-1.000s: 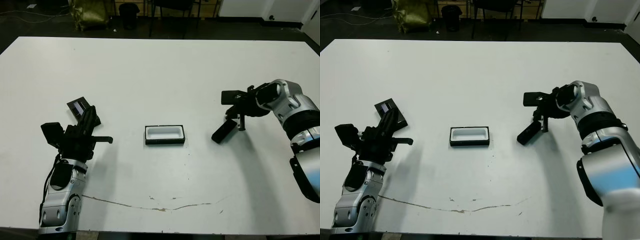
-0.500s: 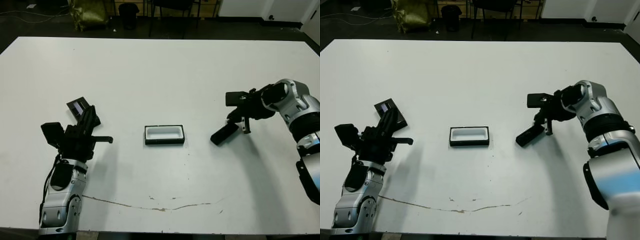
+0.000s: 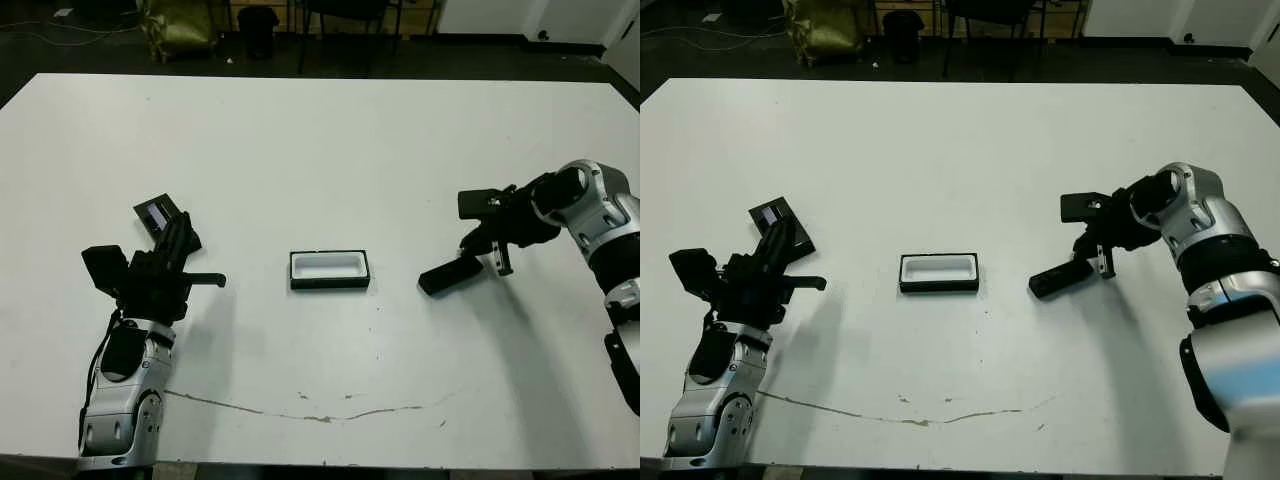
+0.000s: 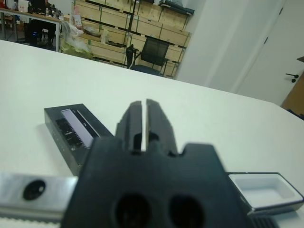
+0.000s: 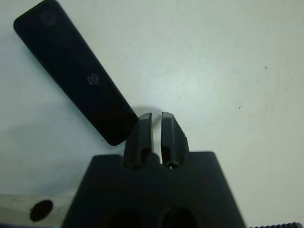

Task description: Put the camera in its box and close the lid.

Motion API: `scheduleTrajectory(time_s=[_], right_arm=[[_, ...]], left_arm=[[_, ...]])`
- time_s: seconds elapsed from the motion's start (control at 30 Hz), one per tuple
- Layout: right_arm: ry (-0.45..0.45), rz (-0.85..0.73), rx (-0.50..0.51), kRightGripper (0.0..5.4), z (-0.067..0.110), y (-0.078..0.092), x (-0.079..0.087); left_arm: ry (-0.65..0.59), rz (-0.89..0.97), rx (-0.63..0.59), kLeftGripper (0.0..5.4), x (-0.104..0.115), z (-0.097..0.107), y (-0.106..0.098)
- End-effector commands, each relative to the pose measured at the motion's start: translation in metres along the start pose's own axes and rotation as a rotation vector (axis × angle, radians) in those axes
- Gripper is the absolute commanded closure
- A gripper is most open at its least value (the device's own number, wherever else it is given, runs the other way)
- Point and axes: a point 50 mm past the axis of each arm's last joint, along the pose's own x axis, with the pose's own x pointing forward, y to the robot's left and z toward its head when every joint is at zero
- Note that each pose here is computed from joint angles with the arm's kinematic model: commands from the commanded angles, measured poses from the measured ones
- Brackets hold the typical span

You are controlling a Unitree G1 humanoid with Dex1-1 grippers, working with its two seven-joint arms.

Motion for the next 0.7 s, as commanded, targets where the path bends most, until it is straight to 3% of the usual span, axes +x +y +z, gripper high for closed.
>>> scheduleTrajectory(time_s=[0.03,0.7], right_arm=[[0.019,0.024,0.013,5.40,-0.008,0.006,0.000],[0.015,0.104,0.034,5.40,-0.003,0.017,-0.007]], left_arm=[[0.035,0.020,0.002,5.38,-0.003,-0.006,0.003],[0.036,0.028,0.014,5.38,-0.004,-0.006,0.003]])
